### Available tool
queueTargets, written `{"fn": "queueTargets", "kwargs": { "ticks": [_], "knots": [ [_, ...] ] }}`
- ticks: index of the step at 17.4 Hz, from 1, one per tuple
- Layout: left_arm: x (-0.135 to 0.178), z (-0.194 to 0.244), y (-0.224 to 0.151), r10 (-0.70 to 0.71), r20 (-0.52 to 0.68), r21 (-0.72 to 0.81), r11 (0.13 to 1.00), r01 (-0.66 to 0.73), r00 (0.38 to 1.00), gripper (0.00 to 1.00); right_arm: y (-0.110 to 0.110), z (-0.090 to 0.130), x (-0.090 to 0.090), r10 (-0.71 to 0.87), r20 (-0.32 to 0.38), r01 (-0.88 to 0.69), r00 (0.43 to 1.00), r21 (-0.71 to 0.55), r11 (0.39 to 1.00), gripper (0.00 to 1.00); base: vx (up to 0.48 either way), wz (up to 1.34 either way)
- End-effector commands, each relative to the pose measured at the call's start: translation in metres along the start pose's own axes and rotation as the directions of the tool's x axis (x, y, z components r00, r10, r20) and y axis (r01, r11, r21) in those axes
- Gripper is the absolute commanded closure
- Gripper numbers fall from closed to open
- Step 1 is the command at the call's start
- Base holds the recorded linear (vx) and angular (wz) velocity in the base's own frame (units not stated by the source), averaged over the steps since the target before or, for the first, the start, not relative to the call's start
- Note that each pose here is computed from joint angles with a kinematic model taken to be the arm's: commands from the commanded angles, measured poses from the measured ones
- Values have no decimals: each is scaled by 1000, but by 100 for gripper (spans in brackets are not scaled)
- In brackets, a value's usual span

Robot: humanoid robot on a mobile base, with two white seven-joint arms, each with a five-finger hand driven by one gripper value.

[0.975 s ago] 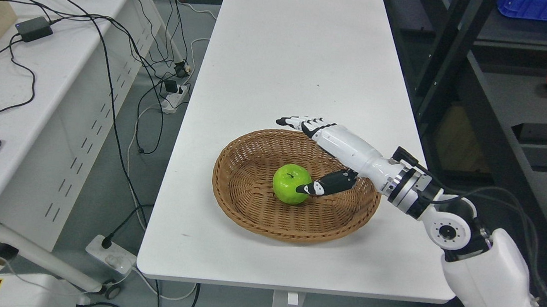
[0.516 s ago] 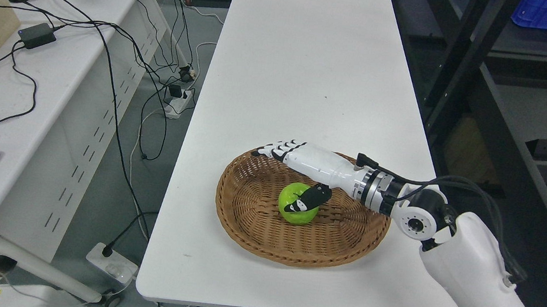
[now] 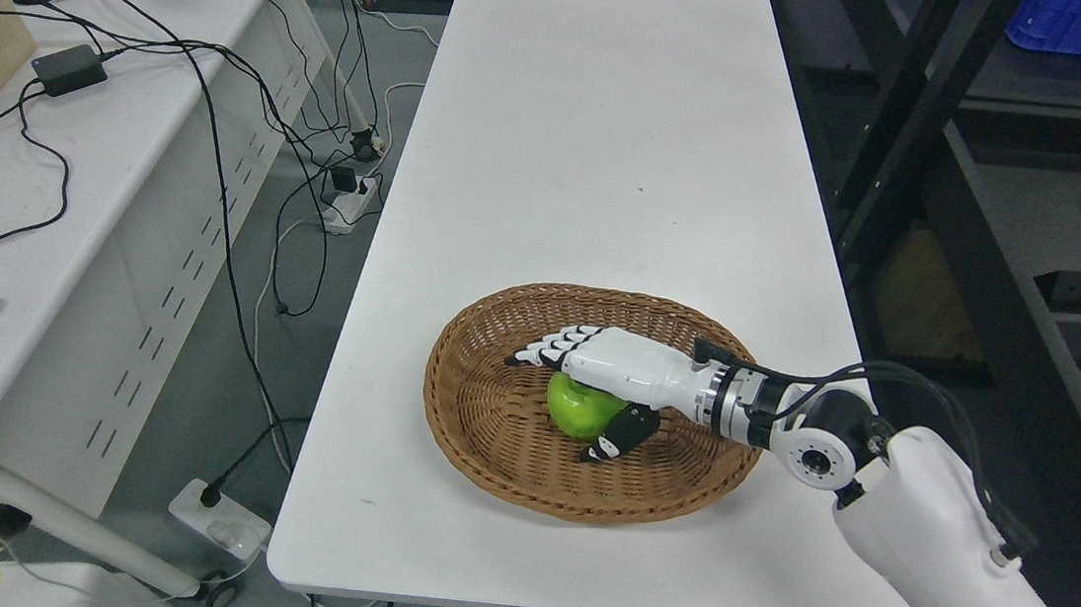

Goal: Place green apple on left shelf middle layer
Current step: 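Close the right hand around the green apple in the basket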

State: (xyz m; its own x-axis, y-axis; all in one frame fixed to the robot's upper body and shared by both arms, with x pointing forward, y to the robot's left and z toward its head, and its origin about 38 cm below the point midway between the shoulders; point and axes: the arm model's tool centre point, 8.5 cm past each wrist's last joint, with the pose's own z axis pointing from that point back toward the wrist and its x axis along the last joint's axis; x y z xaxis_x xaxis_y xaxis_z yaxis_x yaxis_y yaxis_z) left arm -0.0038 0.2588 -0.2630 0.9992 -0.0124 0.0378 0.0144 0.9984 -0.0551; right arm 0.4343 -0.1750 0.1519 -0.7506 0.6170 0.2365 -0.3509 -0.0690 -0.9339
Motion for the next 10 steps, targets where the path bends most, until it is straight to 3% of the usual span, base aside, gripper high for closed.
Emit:
{"fn": "queueTargets", "kwargs": {
  "ticks": [1,4,5,8,10],
  "knots": [
    [0,2,11,-1,1,18,1000,1,1000,0,18,7,-17,-11,-41,13,999,67,998,0,0,0],
    [0,2,11,-1,-1,18,1000,1,1000,0,8,12,-22,-29,-52,31,998,29,999,0,0,0],
    [0,2,11,-1,1,18,1000,1,1000,0,1,17,-28,-42,-64,42,997,1,999,6,0,0],
    [0,2,11,-1,-1,18,1000,1,1000,0,-9,27,-32,-36,-59,33,998,-54,998,55,0,0],
    [0,2,11,-1,-1,18,1000,1,1000,0,-8,35,-33,-22,-39,20,999,-65,998,66,0,0]
  ]
}}
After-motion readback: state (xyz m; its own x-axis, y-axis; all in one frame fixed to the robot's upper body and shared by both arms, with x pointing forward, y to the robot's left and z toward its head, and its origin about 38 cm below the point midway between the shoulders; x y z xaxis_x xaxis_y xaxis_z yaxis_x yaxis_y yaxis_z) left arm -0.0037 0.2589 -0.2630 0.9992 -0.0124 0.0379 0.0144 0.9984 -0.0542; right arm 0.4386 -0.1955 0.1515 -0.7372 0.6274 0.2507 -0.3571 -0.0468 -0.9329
